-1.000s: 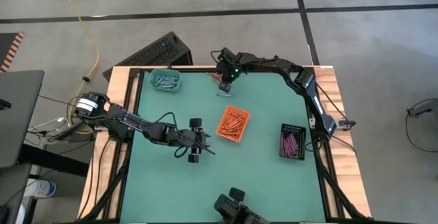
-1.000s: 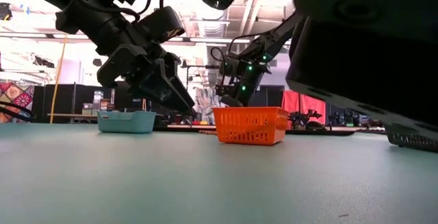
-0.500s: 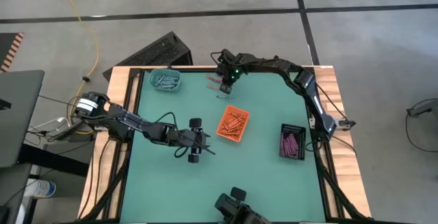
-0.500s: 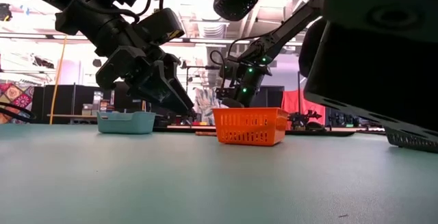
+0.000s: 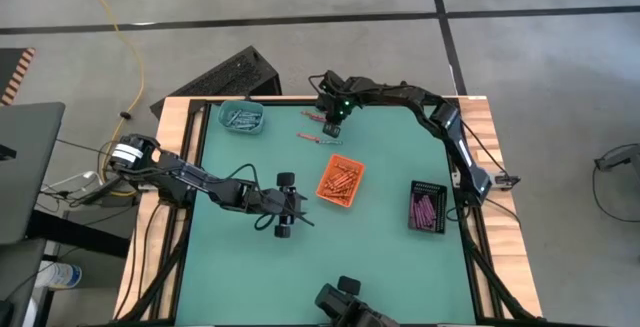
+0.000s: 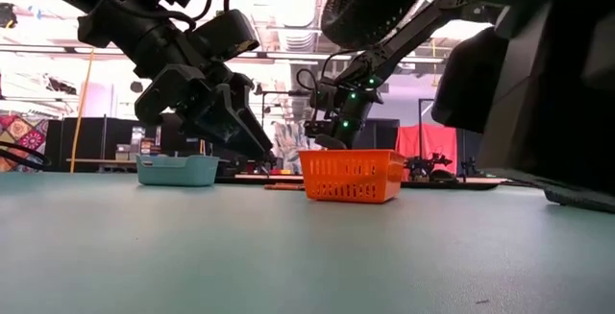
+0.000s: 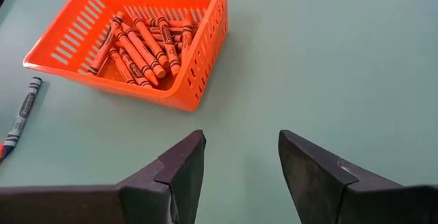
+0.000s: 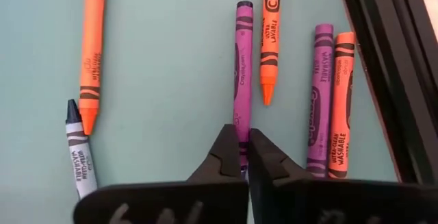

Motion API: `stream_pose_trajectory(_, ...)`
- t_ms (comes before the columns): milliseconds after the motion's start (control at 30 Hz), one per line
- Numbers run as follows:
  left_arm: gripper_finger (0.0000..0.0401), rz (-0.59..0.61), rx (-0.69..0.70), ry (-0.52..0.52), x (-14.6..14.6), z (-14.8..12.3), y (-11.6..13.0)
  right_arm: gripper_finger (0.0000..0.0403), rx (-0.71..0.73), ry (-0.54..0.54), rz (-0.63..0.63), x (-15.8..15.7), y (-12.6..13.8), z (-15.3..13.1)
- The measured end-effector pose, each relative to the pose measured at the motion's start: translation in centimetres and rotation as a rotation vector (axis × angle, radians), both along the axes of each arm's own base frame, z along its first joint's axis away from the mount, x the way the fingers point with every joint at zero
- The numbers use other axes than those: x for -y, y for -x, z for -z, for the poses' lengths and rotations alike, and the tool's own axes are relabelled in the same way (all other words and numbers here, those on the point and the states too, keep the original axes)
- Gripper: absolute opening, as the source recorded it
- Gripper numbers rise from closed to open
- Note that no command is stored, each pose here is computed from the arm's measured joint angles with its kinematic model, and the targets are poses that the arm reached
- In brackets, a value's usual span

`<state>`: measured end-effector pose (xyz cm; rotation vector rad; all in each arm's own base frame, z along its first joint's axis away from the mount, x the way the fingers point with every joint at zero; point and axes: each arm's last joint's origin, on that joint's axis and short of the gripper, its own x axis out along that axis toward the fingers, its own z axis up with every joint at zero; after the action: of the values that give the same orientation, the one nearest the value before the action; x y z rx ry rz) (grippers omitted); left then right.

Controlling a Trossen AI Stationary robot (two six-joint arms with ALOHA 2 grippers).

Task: Sort crayons
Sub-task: Put the violet crayon into black bin

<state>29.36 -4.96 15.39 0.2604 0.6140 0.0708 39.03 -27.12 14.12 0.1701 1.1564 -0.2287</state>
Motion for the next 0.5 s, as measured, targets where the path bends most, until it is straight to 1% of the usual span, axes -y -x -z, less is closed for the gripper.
stream_pose_trajectory(267,0.0176,-0.033,-0.011,-0.029,-0.1,0.1,0.1,0.0002,-0.017,0.022,-0.001,-0.4,-0.2,-0.1)
stream_pose_trajectory(400,0.0176,-0.037,-0.018,-0.030,-0.2,0.2,0.1,0.0001,-0.048,0.020,-0.007,-0.9,-0.3,-1.1)
stream_pose_trajectory(500,0.0176,-0.042,-0.022,-0.034,-0.2,0.2,0.2,0.0001,-0.043,0.028,-0.027,-1.5,-0.7,-2.4)
